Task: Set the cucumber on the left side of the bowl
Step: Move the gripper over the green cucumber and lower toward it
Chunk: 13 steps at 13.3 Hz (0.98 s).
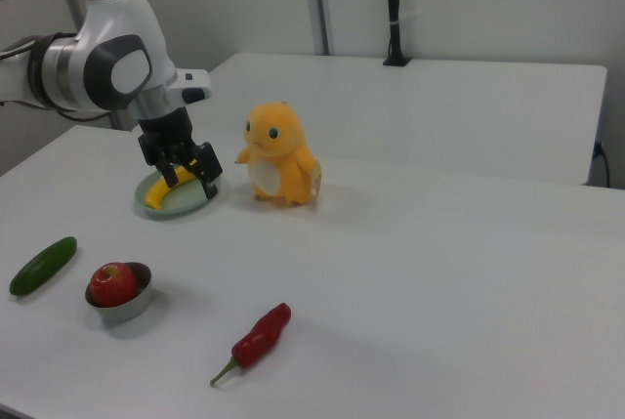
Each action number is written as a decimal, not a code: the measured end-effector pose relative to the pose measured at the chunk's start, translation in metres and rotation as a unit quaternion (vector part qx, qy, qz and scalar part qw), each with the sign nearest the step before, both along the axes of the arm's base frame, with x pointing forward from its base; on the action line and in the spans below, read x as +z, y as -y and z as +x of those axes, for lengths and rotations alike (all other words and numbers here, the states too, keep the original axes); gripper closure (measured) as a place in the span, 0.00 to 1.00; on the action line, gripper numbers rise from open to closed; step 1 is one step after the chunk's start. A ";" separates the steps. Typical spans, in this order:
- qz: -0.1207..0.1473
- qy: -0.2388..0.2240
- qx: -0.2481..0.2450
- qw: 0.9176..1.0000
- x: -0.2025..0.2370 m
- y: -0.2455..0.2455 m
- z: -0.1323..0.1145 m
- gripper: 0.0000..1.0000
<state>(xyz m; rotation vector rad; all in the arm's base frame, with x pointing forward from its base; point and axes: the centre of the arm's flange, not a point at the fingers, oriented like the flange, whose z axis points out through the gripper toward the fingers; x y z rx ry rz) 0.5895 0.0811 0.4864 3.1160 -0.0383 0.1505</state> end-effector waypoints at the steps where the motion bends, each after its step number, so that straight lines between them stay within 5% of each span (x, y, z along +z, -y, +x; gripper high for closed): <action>1: 0.000 -0.002 0.001 1.000 -0.002 0.000 -0.001 0.00; 7: 0.006 -0.021 0.008 1.000 -0.019 -0.042 -0.014 0.00; 13: 0.040 -0.013 -0.007 0.999 -0.019 -0.189 -0.063 0.00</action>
